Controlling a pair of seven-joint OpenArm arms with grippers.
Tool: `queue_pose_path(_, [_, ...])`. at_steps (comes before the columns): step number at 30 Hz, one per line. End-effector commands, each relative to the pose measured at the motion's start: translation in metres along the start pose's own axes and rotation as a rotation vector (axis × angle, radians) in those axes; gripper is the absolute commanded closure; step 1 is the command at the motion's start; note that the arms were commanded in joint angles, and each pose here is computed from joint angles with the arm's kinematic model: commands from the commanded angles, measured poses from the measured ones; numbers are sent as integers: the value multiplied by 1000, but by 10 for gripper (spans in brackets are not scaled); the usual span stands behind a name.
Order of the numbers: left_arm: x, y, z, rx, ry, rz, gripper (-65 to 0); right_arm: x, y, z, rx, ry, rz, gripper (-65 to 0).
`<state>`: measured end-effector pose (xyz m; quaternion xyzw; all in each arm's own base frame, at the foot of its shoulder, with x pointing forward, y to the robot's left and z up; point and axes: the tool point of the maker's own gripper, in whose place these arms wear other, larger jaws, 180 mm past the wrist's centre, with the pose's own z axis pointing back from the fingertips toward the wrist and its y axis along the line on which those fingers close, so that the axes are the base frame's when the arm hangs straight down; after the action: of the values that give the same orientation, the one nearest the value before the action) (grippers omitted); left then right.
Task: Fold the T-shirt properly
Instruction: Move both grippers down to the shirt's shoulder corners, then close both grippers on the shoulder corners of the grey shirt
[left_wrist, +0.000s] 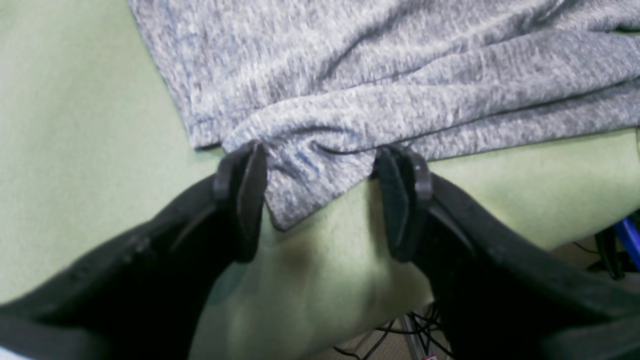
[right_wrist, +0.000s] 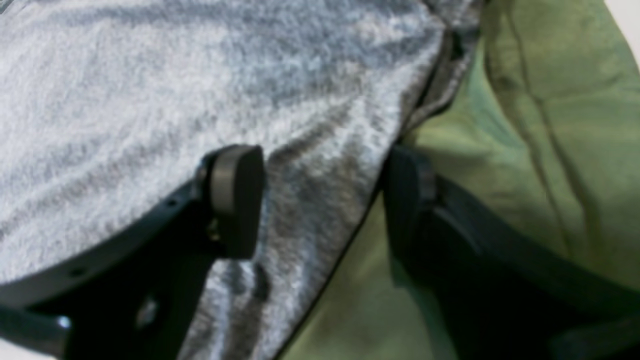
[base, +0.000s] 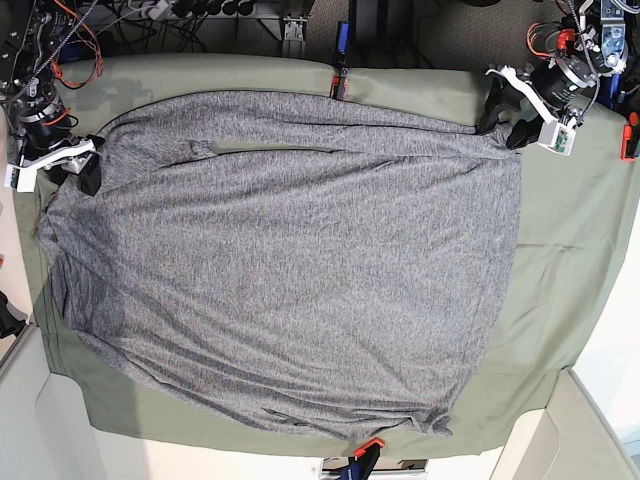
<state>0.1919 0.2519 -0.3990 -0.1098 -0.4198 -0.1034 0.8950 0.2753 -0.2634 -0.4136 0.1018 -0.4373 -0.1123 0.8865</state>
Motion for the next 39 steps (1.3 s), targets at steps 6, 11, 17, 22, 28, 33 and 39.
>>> queue_pose_path(6, [2, 6, 2, 17, 9, -44, -9, -4, 0, 0, 1, 37, 14, -249])
queue_pose_path(11, [9, 7, 5, 15, -8, -59, 0, -6, -3, 1, -18, 48, 50, -76])
queue_pose_path(17, [29, 7, 17, -17, -71, -66, 0, 0, -3, 3, -19, 36, 59, 0])
queue_pose_path(22, [45, 16, 32, 17, -119, -65, 0, 26, -8, 15, -46, -9, 78, 0])
queue_pose_path(28, [65, 15, 43, 17, -184, -57, 0, 47, -16, 25, -61, -71, 48, 0])
queue_pose_path(33, [86, 15, 40, 15, -231, -89, 0, 56, -15, 24, -54, -110, 43, 0])
queue_pose_path(39, [113, 24, 32, 21, -272, -151, 0, 75, -12, 12, -42, -148, 24, 0])
